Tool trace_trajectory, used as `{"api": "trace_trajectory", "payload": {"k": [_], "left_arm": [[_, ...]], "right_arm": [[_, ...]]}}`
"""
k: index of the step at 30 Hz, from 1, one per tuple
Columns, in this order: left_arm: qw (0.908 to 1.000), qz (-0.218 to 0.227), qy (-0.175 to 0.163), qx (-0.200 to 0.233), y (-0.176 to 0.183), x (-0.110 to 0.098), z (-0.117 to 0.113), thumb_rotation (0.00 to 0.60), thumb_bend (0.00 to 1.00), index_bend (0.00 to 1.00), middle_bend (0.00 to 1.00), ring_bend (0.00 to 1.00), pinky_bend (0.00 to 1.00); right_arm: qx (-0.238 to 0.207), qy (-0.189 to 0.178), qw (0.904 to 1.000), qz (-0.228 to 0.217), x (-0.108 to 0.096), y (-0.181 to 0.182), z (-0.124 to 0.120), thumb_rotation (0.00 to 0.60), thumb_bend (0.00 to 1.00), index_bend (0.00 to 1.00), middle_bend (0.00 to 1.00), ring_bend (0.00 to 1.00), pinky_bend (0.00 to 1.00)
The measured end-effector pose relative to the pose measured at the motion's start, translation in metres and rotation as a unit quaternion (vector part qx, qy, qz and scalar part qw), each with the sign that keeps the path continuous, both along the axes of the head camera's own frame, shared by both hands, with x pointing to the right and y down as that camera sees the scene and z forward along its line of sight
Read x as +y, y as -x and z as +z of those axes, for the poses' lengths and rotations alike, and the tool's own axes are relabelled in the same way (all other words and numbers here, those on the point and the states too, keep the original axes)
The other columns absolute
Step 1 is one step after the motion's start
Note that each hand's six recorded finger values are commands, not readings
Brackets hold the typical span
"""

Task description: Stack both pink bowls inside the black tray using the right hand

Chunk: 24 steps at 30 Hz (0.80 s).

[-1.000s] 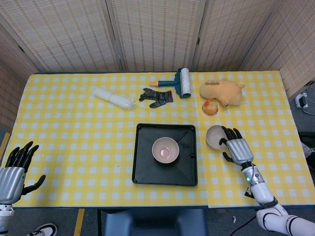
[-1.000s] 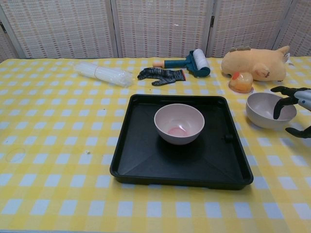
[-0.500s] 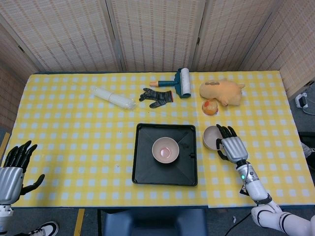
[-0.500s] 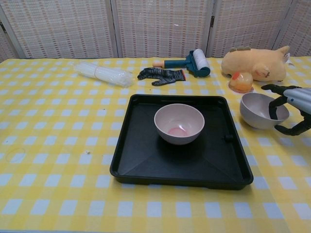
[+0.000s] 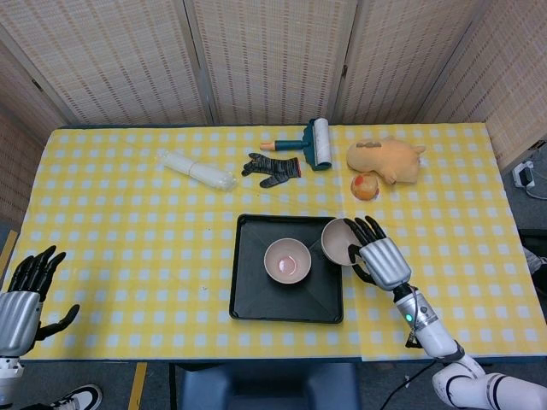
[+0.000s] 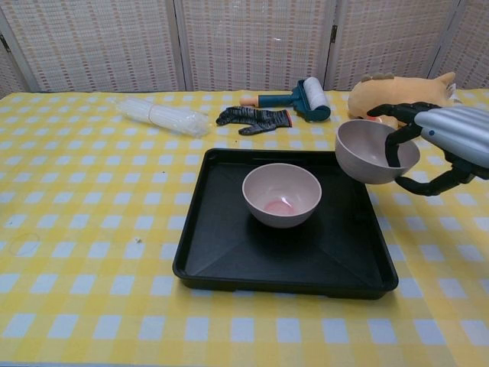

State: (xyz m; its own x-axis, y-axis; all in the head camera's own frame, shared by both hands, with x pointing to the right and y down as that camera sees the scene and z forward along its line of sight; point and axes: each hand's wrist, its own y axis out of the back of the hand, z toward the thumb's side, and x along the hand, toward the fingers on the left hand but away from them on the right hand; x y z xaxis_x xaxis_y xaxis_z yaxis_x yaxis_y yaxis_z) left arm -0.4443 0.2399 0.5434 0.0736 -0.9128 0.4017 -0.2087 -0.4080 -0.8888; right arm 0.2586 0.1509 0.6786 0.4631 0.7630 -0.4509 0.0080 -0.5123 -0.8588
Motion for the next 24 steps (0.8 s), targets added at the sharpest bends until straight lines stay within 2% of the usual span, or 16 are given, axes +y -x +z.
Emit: {"api": "trace_trajectory", "payload": {"k": [5,13,24], "left_arm": [[1.0,0.0,0.0,0.002,0.0,0.0,-0.002,0.6,0.32,0.0,0.0,0.06,0.05],[0.9999,-0.014,-0.005,0.004,0.007,-0.002,-0.008,0.6,0.32,0.0,0.0,0.06,0.05],[0.9997,-0.02,-0.01,0.011,0.01,-0.003,-0.013,0.6,0.32,0.0,0.0,0.05,0.05]], "right_arm": [[-0.023,-0.017,0.9985,-0.047,-0.011,0.04,-0.013,0.6,0.43,0.66,0.09,0.02,0.0],[-0.048,-0.003,0.9954,-0.083,-0.011,0.092,-0.007,0.6,0.43,0.66,0.09,0.02,0.0],[-0.042,0.006,0.9935,-0.105,0.005,0.11,0.004,0.6,0.43,0.66,0.09,0.02,0.0]]}}
